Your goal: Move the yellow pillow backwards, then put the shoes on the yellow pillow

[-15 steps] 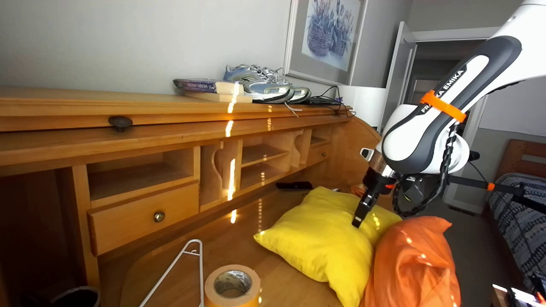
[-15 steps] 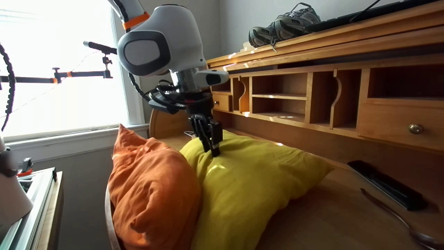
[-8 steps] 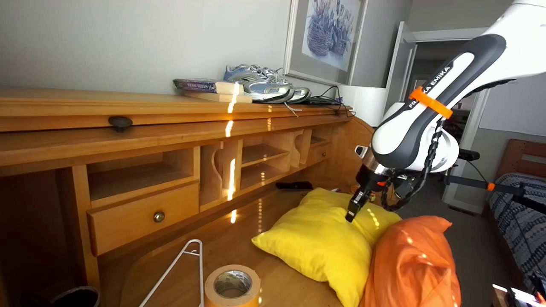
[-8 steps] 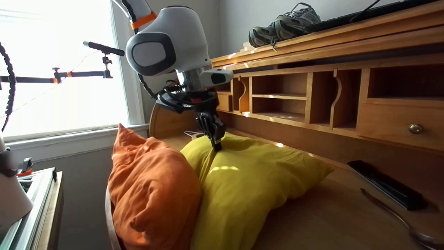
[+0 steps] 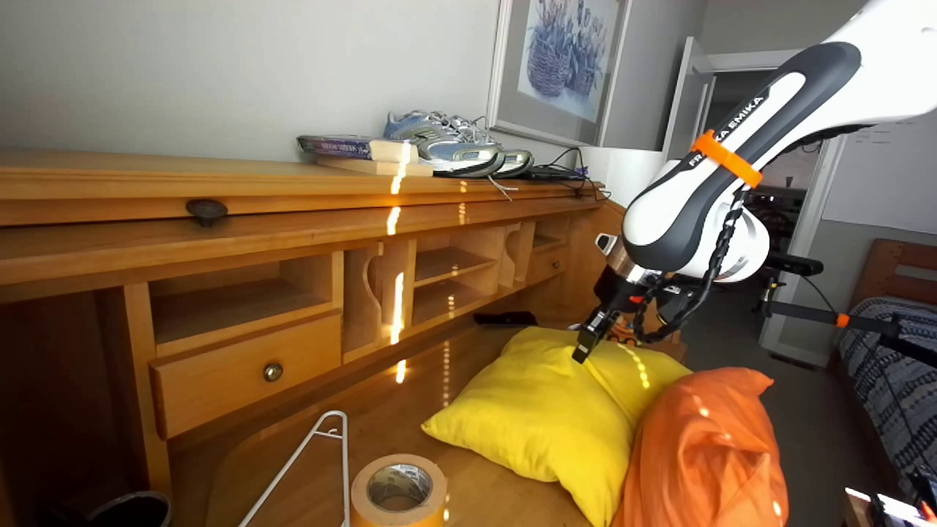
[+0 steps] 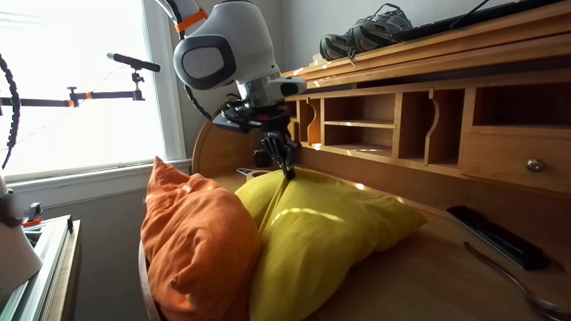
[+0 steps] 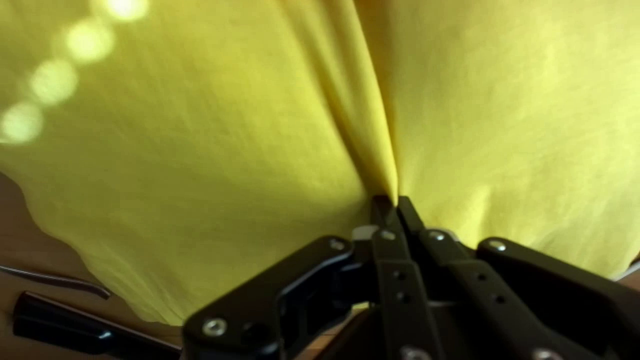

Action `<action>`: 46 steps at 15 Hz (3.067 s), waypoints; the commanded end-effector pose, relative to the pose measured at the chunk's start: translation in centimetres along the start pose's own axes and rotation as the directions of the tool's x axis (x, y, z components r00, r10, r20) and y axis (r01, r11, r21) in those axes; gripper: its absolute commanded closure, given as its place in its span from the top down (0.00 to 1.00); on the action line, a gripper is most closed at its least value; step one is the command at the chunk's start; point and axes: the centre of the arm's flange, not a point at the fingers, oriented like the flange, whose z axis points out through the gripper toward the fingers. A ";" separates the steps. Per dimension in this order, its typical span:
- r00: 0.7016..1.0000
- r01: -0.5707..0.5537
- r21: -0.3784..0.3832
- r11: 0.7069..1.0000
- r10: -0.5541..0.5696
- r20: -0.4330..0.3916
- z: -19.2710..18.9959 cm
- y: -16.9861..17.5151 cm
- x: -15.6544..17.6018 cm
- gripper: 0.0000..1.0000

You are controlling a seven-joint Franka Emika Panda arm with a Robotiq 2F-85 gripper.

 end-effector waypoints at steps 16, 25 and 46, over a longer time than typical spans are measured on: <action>0.956 -0.089 0.022 0.996 0.092 -0.278 -2.4 -2.3 10.2 0.01; 0.905 -0.279 0.044 0.959 0.278 -0.322 -2.3 -2.7 10.4 0.01; 0.740 -0.601 0.076 0.796 0.589 -0.324 -9.6 -4.8 8.0 0.01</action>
